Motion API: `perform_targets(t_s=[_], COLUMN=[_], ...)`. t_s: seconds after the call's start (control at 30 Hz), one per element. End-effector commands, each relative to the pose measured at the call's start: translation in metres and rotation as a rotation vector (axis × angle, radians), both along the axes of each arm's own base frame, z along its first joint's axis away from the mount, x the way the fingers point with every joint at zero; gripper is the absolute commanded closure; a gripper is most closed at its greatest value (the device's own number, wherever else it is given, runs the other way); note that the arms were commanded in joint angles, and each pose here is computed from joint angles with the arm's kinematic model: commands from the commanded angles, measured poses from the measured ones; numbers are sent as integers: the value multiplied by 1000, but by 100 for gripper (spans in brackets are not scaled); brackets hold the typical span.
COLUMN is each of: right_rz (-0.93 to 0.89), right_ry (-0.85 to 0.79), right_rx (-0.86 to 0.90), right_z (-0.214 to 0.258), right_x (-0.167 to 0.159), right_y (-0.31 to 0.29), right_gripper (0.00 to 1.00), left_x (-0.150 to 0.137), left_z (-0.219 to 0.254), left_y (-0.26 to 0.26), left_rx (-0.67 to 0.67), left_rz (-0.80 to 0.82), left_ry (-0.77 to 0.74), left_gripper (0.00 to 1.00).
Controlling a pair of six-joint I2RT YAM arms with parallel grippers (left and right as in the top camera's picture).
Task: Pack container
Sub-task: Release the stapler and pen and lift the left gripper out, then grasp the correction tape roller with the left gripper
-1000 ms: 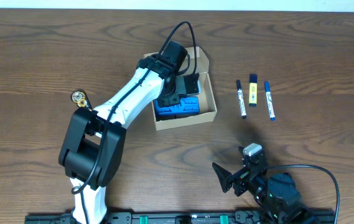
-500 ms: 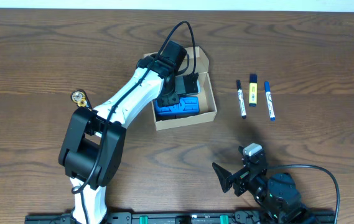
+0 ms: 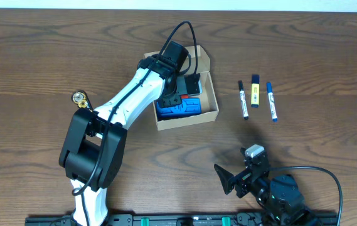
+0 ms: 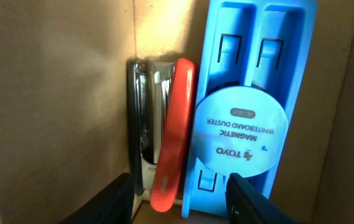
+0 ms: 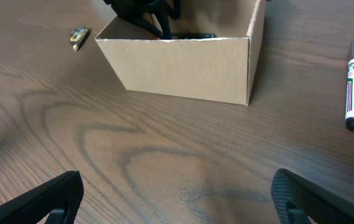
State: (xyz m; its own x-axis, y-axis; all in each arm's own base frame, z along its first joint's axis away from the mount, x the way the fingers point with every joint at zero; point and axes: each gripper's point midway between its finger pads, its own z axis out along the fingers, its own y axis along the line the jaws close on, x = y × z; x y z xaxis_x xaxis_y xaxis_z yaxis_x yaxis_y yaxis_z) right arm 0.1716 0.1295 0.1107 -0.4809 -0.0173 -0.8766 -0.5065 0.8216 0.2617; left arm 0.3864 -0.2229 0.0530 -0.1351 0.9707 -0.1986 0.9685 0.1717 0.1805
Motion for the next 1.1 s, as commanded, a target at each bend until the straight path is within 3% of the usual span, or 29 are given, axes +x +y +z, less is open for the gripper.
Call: perform_targets(t_s=[0.0,0.2,0.33,0.5,0.6,0.63,0.7,0.77,0.9,1.07], right_rz=[5,5,5,5,5,5,5,5,5,5], right_ry=[-13,-13,-13,-13,-13,-13,-13,-13,-13,-13], right_rx=[-15,-15,-15,-15,-15,-15,-15,-15,-15,-15], right_z=[-1,-1,-1,-1,-1,-1,-1,-1,-1,-1], right_x=[0,0,0,0,0,0,0,0,0,0], right_y=[0,0,0,0,0,0,0,0,0,0], right_gripper=[1,1,1,1,1,1,1,1,1,1], left_x=[4,16,23,23,26,28,30,25,16,2], left_z=[0,27,81,167,203,215,228,230,215,190], left_y=[3,5,-5,5,38,59,104,150,205,261], left_rx=[14,23,-85,-273,-332,-346,-368,-365,-342,-297], left_rz=[13,98,179,392,600,724,975,1187,1424,1698], left_ry=[-9,-89,-176,-293,-364,-398,-445,-448,-395,-321], left_gripper=[52,56,58,54,58,60,57,52,51,28])
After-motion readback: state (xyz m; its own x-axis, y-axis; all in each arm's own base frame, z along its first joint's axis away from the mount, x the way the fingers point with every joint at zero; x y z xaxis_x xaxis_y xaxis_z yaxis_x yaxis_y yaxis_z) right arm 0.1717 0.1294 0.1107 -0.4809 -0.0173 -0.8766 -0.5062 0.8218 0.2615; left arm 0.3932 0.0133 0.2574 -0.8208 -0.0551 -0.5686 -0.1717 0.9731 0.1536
